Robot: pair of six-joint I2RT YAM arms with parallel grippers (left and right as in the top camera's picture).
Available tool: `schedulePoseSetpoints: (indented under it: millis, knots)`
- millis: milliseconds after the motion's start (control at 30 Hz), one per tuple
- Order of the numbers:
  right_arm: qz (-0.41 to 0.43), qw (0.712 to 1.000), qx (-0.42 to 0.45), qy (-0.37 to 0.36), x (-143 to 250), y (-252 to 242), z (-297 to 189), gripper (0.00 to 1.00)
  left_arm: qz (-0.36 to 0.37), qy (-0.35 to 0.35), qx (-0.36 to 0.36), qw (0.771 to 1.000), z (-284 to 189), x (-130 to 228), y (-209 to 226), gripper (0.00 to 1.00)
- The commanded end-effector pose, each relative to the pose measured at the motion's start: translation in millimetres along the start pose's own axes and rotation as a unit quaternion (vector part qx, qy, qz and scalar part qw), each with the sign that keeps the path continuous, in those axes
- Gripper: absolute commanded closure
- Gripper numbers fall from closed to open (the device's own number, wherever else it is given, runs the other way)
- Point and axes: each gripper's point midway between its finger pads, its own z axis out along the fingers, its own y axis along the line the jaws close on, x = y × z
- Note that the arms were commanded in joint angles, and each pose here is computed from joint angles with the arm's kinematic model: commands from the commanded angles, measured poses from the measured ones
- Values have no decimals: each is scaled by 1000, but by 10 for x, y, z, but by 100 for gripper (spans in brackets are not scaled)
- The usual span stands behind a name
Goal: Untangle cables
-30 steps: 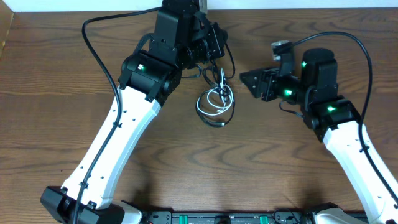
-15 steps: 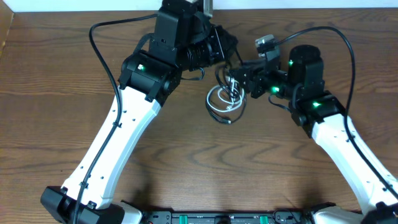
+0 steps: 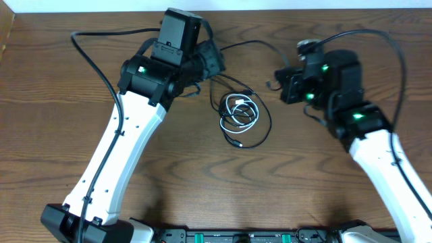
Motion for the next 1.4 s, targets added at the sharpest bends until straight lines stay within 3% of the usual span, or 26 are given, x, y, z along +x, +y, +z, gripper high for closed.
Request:
schedulePoseSetpoints:
  millis: [0, 233, 433, 633, 767, 1000, 1367]
  knots:
    - [-5, 997, 22, -80, -622, 111, -494, 99, 34, -46, -60, 997, -36, -176, 242, 40]
    - [-3, 991, 36, -127, -1195, 265, -1136, 99, 99, -35, -42, 994, -17, -163, 179, 36]
    - [-35, 980, 29, -193, -1641, 545, -1706, 99, 168, 18, 55, 984, 169, 13, -154, 35]
    - [-57, 967, 31, -245, -1907, 694, -2149, 99, 231, 104, 167, 953, 448, 371, -444, 34]
    - [-58, 960, 44, -271, -2021, 670, -2362, 99, 267, 149, 215, 928, 617, 597, -516, 31]
    - [-63, 946, 70, -312, -2185, 598, -2686, 99, 305, 191, 222, 906, 941, 927, -540, 25]
    - [-62, 957, 87, -270, -2017, 485, -2584, 99, 369, 226, 251, 866, 1503, 1524, -752, 25]
